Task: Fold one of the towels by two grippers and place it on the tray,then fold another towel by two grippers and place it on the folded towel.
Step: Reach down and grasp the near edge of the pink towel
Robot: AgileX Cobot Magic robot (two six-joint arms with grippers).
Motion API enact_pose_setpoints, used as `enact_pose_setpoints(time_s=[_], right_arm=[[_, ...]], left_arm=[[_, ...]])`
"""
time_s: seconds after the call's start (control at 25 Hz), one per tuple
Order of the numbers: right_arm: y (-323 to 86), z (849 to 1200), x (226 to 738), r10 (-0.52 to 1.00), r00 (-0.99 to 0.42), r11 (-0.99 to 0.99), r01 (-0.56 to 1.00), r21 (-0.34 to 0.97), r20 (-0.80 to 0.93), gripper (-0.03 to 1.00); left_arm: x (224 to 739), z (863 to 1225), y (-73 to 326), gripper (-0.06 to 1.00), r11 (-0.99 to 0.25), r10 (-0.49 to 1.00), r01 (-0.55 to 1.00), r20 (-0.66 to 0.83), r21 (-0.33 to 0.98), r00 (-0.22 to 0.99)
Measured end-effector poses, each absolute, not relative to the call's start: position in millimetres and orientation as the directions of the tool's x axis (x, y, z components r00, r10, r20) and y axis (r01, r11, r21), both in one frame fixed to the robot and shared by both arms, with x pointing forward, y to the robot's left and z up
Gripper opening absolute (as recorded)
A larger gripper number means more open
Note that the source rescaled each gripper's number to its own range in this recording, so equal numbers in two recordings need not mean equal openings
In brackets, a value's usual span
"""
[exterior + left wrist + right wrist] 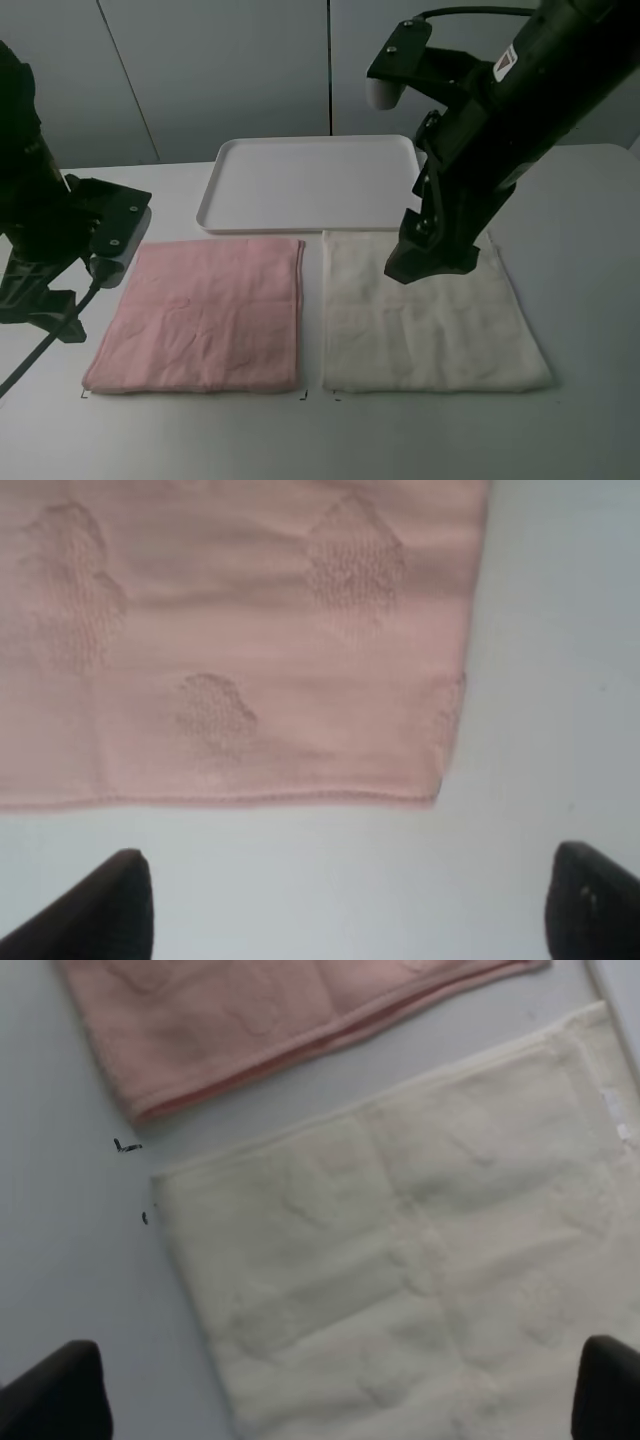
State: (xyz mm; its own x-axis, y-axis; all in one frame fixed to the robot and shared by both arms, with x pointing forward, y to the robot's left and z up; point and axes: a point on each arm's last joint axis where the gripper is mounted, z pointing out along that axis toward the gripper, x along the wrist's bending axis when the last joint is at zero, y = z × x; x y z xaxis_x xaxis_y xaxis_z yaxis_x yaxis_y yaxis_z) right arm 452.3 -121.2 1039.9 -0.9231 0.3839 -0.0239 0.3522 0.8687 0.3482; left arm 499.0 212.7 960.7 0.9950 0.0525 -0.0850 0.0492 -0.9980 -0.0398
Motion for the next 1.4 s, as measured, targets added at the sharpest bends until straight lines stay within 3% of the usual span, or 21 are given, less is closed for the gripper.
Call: enact_pose_setpoints(time_s=[0.6,0.92,1.4], right_arm=[[-56.7,984.0,426.2,0.139,-0.99,0.971,0.143,0.192,0.035,1.0],[-20.1,963.1,418.5,0.039,-0.998,0.988,0.045,0.148,0.043,1.0],[-1.7,945.6,413.6,-0.025,-0.998,0.993,-0.018,0.121,0.056,1.0]], left_arm=[[462.0,900.6,230.2,1.0,-0.995,-0.043,-0.051,-0.095,-0.088,0.995],[464.3,894.5,229.5,1.0,-0.996,-0.06,-0.062,-0.025,-0.067,0.998],[466.0,872.3,230.1,1.0,-0.992,-0.082,-0.089,-0.084,-0.094,0.993]])
